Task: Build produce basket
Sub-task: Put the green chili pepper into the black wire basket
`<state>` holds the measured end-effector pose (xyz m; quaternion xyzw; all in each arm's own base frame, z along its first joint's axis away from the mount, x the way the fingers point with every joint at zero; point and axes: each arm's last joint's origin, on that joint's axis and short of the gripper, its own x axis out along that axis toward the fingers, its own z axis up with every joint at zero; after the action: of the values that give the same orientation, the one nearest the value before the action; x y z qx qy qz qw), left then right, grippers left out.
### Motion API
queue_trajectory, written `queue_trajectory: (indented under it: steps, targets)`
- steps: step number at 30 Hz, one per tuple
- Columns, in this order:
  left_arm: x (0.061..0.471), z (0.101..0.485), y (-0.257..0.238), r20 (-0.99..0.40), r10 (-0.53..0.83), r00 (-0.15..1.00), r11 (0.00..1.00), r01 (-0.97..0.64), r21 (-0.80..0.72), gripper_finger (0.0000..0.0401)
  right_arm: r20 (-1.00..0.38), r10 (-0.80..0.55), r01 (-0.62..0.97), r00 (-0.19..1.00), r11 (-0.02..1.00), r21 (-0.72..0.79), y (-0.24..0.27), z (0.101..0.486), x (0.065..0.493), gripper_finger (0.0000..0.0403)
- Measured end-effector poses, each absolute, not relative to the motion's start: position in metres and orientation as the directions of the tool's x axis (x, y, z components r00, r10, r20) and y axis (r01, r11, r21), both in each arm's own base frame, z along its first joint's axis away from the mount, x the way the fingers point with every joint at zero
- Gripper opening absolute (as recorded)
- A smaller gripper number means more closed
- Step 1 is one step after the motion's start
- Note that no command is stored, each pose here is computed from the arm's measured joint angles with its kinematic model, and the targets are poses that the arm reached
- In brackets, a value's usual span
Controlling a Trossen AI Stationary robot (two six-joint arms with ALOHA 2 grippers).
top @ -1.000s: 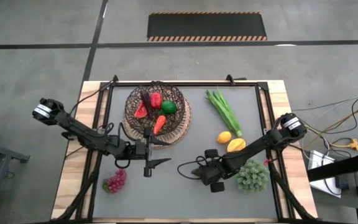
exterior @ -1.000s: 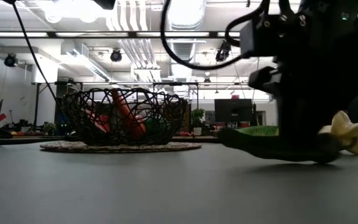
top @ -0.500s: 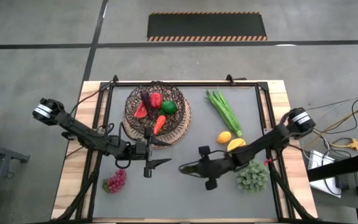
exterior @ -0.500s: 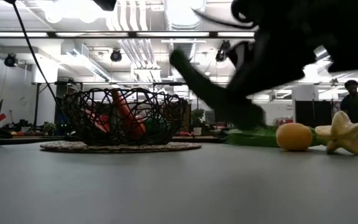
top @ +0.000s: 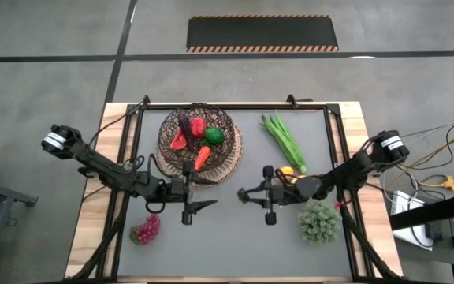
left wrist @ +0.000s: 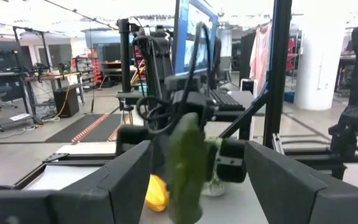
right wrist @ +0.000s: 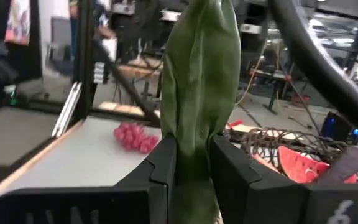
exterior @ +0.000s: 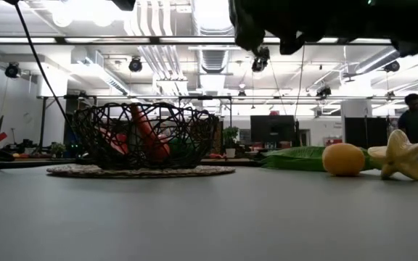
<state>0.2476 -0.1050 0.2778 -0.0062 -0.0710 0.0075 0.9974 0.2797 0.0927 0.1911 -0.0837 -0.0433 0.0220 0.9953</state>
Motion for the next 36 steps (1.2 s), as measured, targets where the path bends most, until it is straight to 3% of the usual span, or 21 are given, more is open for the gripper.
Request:
queue_trajectory:
  steps: [8, 21, 32, 36]
  targets:
    - [0.264, 0.263, -0.110, 0.185, 0.015, 0.983, 1.000, -0.010, -0.027, 0.0239, 0.099, 0.017, -0.004, 0.995, 0.992, -0.127, 0.084, 0.188, 0.290, 0.0063]
    - [0.301, 0.226, -0.097, 0.279, 0.157, 0.947, 0.986, -0.133, -0.102, 0.0239, 0.093, 0.019, -0.006, 0.995, 0.990, -0.139, 0.084, 0.186, 0.292, 0.0063]
    - [0.323, 0.218, -0.102, 0.302, 0.079, 0.950, 0.992, -0.045, -0.120, 0.0239, 0.089, 0.016, -0.004, 0.996, 0.990, -0.141, 0.083, 0.186, 0.292, 0.0063]
    - [0.326, 0.218, -0.103, 0.304, 0.080, 0.949, 0.994, -0.052, -0.098, 0.0218, 0.089, 0.023, -0.010, 0.996, 0.990, -0.141, 0.084, 0.186, 0.292, 0.0064]
